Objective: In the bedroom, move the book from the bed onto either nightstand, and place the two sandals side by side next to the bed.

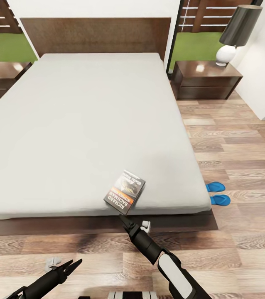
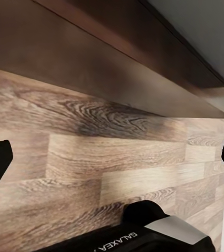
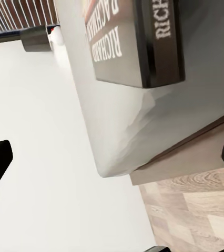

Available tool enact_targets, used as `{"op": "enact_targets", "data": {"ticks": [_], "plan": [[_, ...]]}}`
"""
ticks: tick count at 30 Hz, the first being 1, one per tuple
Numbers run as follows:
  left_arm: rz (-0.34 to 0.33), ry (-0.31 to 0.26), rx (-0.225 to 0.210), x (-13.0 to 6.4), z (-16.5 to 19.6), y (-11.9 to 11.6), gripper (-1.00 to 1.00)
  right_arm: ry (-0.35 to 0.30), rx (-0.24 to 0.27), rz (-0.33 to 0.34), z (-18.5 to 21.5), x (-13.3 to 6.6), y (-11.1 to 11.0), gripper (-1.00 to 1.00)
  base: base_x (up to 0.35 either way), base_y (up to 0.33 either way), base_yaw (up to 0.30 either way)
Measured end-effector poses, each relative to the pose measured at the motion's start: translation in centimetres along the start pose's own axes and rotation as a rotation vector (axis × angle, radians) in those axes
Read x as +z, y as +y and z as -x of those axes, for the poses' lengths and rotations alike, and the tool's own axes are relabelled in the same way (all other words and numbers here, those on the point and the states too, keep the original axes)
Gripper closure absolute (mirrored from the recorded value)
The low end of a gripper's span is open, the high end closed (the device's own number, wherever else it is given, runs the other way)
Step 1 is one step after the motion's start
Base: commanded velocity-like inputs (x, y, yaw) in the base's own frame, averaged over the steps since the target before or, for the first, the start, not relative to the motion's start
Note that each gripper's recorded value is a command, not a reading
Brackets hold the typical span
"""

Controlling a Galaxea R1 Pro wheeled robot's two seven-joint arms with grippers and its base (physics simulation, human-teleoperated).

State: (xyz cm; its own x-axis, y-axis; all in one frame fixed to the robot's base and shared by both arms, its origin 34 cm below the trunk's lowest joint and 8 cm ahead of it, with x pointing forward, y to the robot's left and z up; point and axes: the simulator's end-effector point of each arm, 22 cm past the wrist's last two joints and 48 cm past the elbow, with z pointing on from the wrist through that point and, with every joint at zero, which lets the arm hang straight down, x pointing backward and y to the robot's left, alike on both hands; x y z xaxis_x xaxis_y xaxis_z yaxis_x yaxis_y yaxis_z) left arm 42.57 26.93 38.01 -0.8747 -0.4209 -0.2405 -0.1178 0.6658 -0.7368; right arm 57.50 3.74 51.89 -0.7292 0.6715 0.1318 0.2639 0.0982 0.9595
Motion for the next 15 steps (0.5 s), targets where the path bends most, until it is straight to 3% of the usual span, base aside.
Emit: {"op": "enact_targets", "data": {"ticks": [15], "plan": [[-0.001, 0.0, 0.0, 0.32, -0.19, 0.44, -1.0, -0.009, -0.005, 0.001, 0.24, 0.1, -0.56, -1.0, 0.0, 0.0, 0.0]]}}
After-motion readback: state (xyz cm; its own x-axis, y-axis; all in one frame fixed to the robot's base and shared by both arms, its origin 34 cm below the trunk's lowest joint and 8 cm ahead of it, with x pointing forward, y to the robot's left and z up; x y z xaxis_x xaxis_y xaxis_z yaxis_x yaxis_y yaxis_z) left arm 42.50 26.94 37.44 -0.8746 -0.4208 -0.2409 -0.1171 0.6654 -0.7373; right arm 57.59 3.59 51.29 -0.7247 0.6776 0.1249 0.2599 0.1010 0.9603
